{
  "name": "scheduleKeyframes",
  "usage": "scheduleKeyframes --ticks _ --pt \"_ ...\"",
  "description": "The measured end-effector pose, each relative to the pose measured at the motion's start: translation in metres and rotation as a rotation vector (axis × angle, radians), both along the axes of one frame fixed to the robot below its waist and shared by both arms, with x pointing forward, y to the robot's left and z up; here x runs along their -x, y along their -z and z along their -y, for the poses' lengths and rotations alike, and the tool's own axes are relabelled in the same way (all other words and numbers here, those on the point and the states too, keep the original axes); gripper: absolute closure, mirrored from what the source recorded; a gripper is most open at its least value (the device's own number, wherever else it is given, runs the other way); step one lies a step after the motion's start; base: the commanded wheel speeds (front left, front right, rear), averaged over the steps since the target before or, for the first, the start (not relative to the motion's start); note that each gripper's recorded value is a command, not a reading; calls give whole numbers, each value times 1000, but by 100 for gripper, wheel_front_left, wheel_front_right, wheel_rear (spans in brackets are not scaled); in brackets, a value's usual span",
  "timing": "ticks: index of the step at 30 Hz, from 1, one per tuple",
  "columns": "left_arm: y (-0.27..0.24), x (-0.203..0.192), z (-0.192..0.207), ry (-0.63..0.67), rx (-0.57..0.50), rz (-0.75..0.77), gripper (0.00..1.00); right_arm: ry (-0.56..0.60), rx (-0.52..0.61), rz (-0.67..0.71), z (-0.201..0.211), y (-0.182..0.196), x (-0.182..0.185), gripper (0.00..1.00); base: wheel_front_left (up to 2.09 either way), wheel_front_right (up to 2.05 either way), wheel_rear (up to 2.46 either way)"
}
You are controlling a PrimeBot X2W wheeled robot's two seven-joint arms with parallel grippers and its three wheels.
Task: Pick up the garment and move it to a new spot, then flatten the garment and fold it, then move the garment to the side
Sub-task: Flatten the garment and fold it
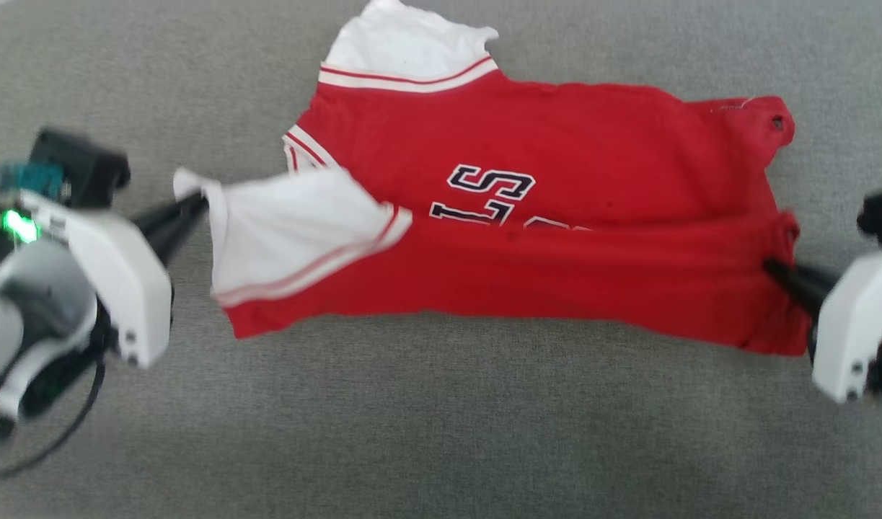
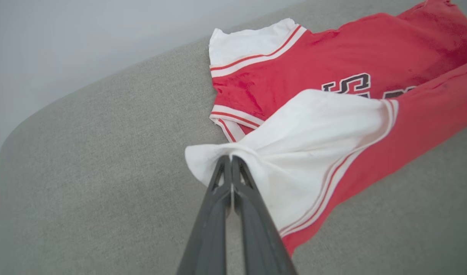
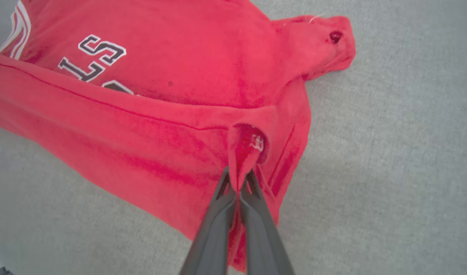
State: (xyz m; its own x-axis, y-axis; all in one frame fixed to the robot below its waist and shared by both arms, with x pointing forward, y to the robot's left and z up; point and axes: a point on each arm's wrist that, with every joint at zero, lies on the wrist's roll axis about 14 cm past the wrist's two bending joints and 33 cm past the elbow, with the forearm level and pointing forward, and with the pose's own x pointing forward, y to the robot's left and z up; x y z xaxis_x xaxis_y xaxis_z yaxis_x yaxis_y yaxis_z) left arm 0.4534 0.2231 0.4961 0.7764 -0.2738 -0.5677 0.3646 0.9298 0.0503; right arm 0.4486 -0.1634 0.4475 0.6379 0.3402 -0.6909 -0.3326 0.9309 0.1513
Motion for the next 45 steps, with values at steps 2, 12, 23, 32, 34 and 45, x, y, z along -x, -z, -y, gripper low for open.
scheduleKeyframes --ticks 2,12,23,32,34,45 --pt "4 -16 2 16 -10 8 100 4 6 20 0 0 -14 100 0 0 0" --pt "73 -60 7 14 -3 -153 100 29 18 -18 -3 42 -58 100 0 0 0" --pt "127 -56 1 -77 34 -348 93 24 32 -84 -7 71 -67 63 0 0 0" --pt "105 -61 -16 -112 20 -312 0 60 1 15 -1 45 -79 0 0 0 0" --pt "94 -61 -19 -106 17 -293 0 80 -20 70 3 31 -82 0 0 0 0" --pt "58 -29 -9 -91 38 -238 0 205 -123 470 19 -52 -77 0 0 0 0"
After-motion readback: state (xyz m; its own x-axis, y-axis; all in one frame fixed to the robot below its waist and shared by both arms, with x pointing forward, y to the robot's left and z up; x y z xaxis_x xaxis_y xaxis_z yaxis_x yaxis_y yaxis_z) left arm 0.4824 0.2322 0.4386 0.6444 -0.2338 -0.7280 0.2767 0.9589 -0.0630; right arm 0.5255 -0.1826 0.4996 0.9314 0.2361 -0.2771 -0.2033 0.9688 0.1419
